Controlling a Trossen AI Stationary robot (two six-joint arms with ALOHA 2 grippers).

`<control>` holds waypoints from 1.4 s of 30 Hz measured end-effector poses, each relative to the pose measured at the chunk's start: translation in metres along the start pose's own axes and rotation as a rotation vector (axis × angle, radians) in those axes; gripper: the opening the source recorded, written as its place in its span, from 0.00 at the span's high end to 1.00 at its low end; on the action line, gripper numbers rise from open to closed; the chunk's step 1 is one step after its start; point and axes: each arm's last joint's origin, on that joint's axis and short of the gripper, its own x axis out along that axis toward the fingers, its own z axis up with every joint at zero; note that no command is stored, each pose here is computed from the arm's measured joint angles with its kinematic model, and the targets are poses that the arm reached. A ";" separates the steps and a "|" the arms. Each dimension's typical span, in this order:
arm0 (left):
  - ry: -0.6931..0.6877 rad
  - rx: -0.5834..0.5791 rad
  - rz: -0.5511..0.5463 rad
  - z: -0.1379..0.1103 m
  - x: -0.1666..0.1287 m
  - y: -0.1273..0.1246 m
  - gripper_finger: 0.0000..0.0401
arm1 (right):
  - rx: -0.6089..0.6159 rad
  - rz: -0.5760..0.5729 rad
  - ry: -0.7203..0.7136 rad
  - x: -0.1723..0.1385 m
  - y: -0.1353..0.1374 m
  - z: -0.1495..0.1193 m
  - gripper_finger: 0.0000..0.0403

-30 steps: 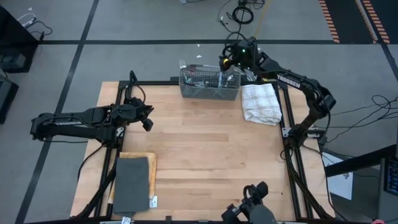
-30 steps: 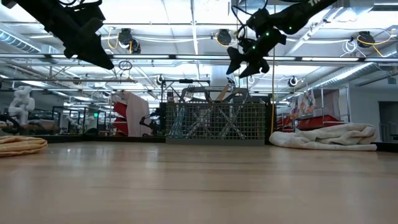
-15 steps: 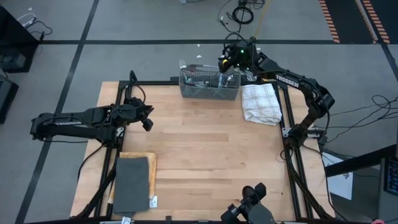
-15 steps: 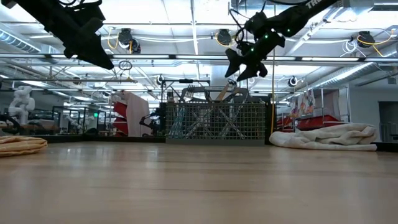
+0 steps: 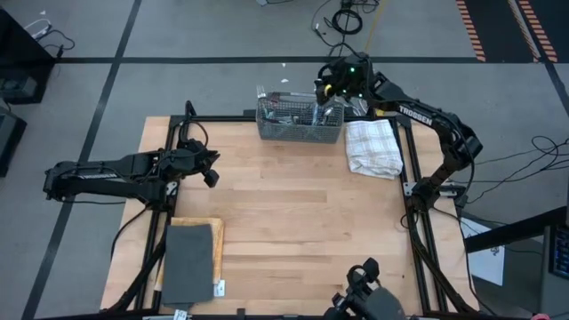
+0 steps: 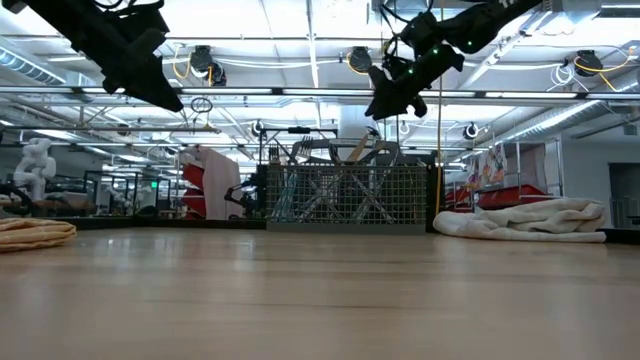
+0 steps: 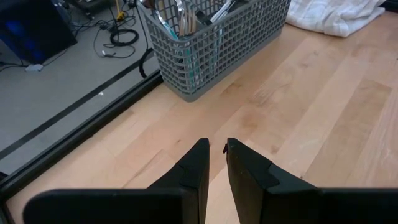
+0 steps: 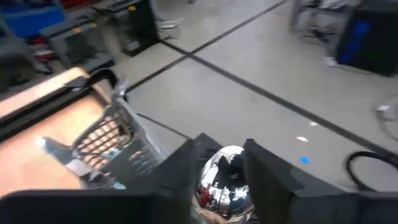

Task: Sort silverware
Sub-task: Put the spoon into the silverware basket, then return to Home position

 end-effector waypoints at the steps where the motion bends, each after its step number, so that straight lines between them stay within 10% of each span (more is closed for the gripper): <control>1: 0.000 0.000 0.000 0.000 0.000 0.000 0.84 | 0.003 0.029 0.002 0.000 -0.004 0.000 0.69; 9: 0.000 0.000 0.000 0.000 0.000 0.000 0.84 | 0.022 0.099 0.019 -0.003 -0.030 0.001 0.31; 14: -0.001 -0.001 0.004 0.000 0.000 0.000 0.84 | -0.047 0.129 0.019 -0.003 -0.034 0.000 0.25; 31: -0.011 -0.030 0.031 0.001 0.000 0.001 0.84 | -0.033 0.264 0.088 0.020 -0.033 -0.017 0.34; 42: -0.011 -0.033 0.031 0.001 0.000 0.001 0.84 | -0.028 0.293 0.092 0.020 -0.021 -0.017 0.69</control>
